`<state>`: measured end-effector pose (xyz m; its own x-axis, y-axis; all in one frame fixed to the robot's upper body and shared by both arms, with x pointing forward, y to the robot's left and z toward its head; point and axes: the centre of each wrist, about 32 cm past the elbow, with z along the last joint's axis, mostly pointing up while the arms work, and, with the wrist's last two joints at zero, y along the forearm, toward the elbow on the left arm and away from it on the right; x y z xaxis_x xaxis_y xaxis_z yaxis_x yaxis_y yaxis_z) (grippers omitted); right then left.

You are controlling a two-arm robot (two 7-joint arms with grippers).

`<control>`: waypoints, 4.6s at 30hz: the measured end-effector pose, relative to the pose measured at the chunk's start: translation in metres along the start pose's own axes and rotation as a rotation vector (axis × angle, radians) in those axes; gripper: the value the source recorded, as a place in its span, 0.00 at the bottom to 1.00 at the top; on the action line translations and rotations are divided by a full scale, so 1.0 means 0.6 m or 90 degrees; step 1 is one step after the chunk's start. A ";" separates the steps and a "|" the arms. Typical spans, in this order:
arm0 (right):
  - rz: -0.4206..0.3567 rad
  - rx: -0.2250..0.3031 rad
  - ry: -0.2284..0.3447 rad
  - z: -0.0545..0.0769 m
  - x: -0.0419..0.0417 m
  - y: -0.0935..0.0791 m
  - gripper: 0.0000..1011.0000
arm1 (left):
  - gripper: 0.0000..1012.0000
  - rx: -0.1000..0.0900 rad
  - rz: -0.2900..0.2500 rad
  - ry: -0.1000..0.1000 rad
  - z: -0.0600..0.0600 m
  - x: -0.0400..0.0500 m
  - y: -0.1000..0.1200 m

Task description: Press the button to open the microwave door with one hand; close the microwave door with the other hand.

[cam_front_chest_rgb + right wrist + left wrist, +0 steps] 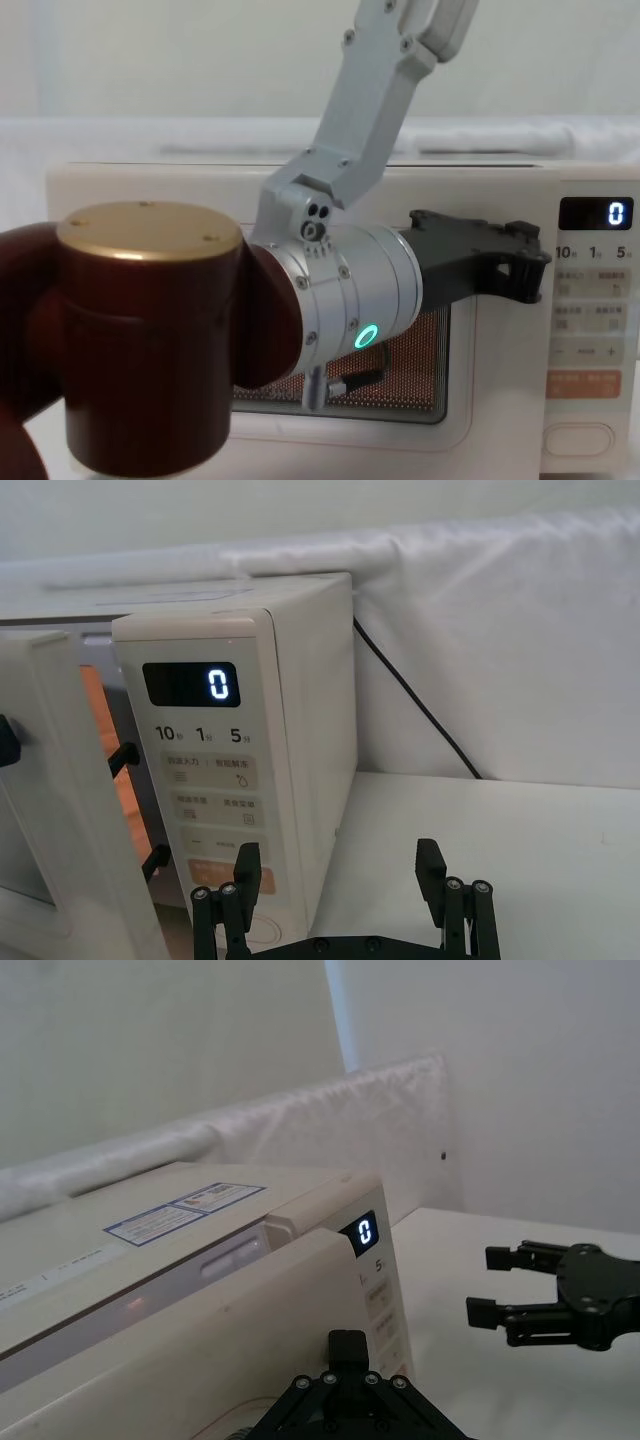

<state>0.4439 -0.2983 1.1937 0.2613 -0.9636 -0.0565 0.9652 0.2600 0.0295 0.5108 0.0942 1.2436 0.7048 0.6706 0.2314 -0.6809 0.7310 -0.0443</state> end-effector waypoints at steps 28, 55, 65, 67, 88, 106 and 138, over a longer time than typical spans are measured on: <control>0.000 0.000 0.000 0.000 0.000 0.000 0.99 | 0.00 0.002 0.028 -0.094 -0.014 0.017 -0.021; 0.000 0.000 0.000 0.000 0.000 0.000 0.99 | 0.00 0.006 0.040 -0.081 -0.019 0.030 -0.035; 0.000 0.000 0.000 0.000 0.000 0.000 0.99 | 0.00 0.007 0.045 -0.078 -0.019 0.031 -0.039; 0.000 0.000 0.000 0.000 0.000 0.000 0.99 | 0.00 0.007 0.045 -0.078 -0.019 0.030 -0.040; 0.000 0.000 0.000 0.000 0.000 0.000 0.99 | 0.00 -0.017 0.026 -0.038 -0.007 -0.012 0.038; 0.000 0.000 0.000 0.000 0.000 0.000 0.99 | 0.00 0.028 0.181 0.019 -0.047 -0.038 0.186; 0.000 0.000 0.000 0.000 0.000 0.000 0.99 | 0.00 0.051 0.481 0.042 -0.104 0.018 0.361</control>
<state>0.4439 -0.2983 1.1937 0.2612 -0.9636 -0.0565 0.9652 0.2599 0.0296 0.3833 0.2675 1.1758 0.0503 0.9930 0.1072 -0.9935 0.0607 -0.0959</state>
